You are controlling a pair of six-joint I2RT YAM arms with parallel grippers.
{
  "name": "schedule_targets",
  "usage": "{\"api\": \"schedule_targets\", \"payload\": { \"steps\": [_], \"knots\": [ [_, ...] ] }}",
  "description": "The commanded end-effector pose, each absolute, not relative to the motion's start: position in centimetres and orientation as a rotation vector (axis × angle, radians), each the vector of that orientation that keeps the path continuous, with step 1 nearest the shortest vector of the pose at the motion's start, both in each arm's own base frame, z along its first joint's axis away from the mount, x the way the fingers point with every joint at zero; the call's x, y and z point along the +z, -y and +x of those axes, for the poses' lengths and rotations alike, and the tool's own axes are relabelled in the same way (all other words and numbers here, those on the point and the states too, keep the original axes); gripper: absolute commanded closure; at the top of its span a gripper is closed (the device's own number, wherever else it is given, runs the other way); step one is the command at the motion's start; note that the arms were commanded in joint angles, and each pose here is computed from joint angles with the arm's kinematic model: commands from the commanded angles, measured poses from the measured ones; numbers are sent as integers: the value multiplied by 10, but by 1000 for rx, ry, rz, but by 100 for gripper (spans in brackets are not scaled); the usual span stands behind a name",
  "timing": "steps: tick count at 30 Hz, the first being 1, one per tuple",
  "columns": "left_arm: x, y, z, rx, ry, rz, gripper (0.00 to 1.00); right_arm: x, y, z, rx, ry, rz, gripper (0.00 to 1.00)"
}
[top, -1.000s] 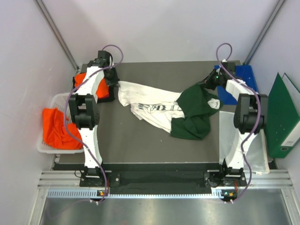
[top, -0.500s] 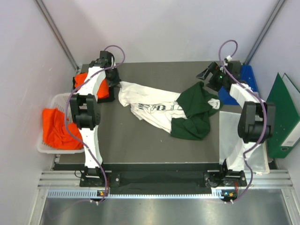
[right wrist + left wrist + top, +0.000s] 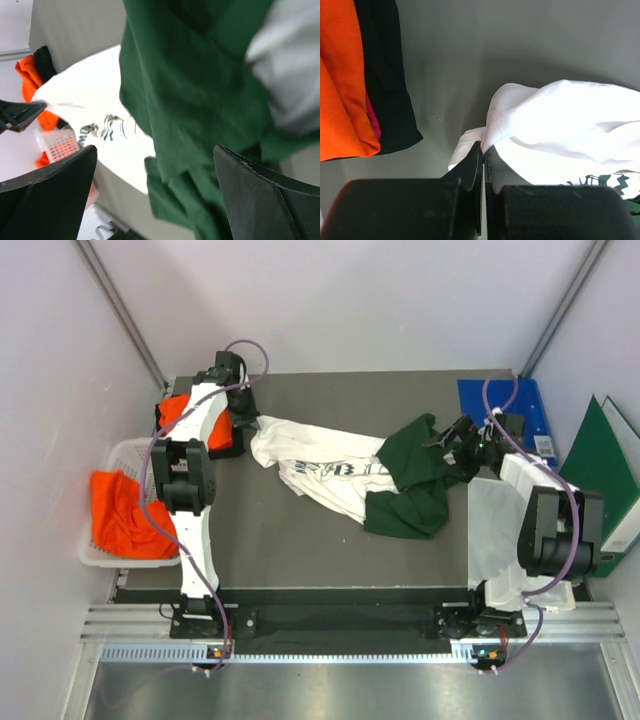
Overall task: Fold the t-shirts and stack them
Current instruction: Flatten out the tshirt
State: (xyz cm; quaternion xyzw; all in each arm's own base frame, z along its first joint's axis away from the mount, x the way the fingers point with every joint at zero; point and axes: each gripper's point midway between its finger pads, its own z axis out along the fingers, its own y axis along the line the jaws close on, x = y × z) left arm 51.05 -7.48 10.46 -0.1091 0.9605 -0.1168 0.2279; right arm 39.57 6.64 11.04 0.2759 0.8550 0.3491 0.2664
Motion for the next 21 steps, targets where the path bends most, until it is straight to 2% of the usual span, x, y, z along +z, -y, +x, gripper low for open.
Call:
{"api": "schedule_targets", "payload": {
  "steps": [1,9,17,21],
  "knots": [
    [108,79,515,-333,-2623,-259,100,138,-75,383,1062,-2191,884,0],
    [104,80,515,-345,-2626,-259,100,115,-75,361,1066,-2177,1070,0],
    [103,80,513,-335,-2628,-256,100,75,-71,356,989,-2218,1129,1],
    [103,78,510,-322,-2629,-255,100,77,-68,369,970,-2170,1101,2]
  ]
}}
